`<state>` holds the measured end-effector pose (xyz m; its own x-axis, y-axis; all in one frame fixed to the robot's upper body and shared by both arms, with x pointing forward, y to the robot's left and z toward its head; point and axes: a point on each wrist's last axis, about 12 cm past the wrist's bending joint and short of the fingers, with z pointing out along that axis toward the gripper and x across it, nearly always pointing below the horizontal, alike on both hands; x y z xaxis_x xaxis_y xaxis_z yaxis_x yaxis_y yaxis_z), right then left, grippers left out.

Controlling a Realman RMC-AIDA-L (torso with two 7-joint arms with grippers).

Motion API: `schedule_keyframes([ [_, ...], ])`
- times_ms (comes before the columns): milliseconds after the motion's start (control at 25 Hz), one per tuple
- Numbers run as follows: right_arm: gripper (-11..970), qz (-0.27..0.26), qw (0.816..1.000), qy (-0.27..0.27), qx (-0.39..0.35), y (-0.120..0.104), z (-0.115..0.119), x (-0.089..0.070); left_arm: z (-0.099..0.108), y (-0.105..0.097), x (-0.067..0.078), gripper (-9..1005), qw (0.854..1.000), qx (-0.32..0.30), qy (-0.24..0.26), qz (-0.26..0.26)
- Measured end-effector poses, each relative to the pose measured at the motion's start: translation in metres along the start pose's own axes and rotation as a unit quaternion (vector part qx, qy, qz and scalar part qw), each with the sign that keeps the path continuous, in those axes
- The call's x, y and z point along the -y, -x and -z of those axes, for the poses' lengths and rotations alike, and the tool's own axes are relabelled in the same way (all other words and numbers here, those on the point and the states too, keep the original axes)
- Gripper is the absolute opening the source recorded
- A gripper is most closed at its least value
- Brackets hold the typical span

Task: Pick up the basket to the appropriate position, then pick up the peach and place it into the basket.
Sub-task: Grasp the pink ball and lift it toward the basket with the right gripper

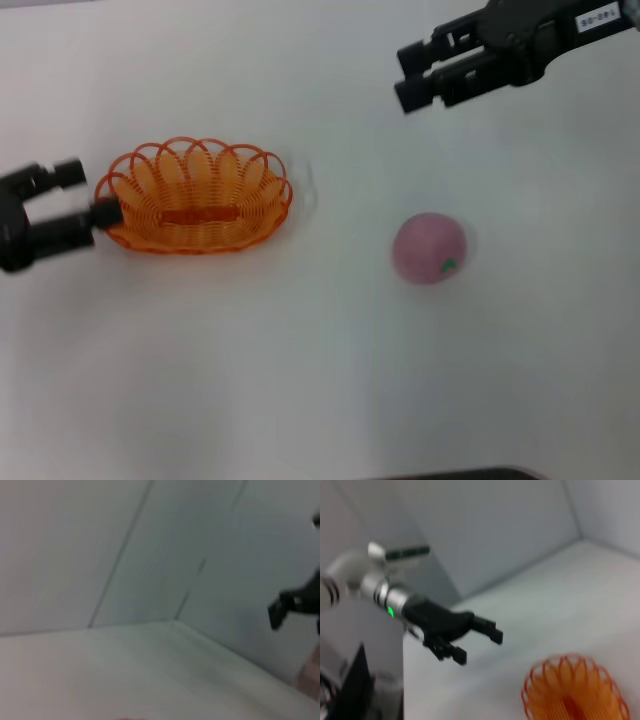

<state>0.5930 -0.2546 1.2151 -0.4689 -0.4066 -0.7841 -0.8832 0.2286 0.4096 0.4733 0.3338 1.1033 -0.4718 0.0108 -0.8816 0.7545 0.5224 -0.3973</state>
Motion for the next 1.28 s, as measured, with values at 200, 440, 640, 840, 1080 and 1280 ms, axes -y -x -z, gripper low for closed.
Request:
schedule_keyframes([
  [200,663,0.033,0.988,-0.045,-0.146,0.029,-0.017,-0.008,0.004,-0.004,0.005,841,0.999,-0.045,-0.016,-0.023],
  [440,664,0.056,0.956,-0.092,-0.274,0.039,-0.046,-0.006,0.005,-0.004,0.005,861,0.998,-0.052,-0.013,-0.022],
  [640,657,0.068,0.933,-0.121,-0.331,0.031,-0.073,-0.004,0.004,-0.005,0.005,861,0.998,-0.052,-0.014,-0.015],
  [840,616,0.069,0.917,-0.136,-0.370,0.017,-0.095,0.000,0.001,-0.005,0.003,861,0.999,-0.050,-0.014,-0.012],
  [1080,557,0.060,0.905,-0.136,-0.399,-0.004,-0.113,0.008,-0.001,-0.004,0.003,861,0.999,-0.050,-0.016,-0.008],
  [1280,508,0.063,0.899,-0.130,-0.414,-0.015,-0.120,0.010,-0.005,-0.005,0.001,861,0.999,-0.047,-0.019,-0.002],
])
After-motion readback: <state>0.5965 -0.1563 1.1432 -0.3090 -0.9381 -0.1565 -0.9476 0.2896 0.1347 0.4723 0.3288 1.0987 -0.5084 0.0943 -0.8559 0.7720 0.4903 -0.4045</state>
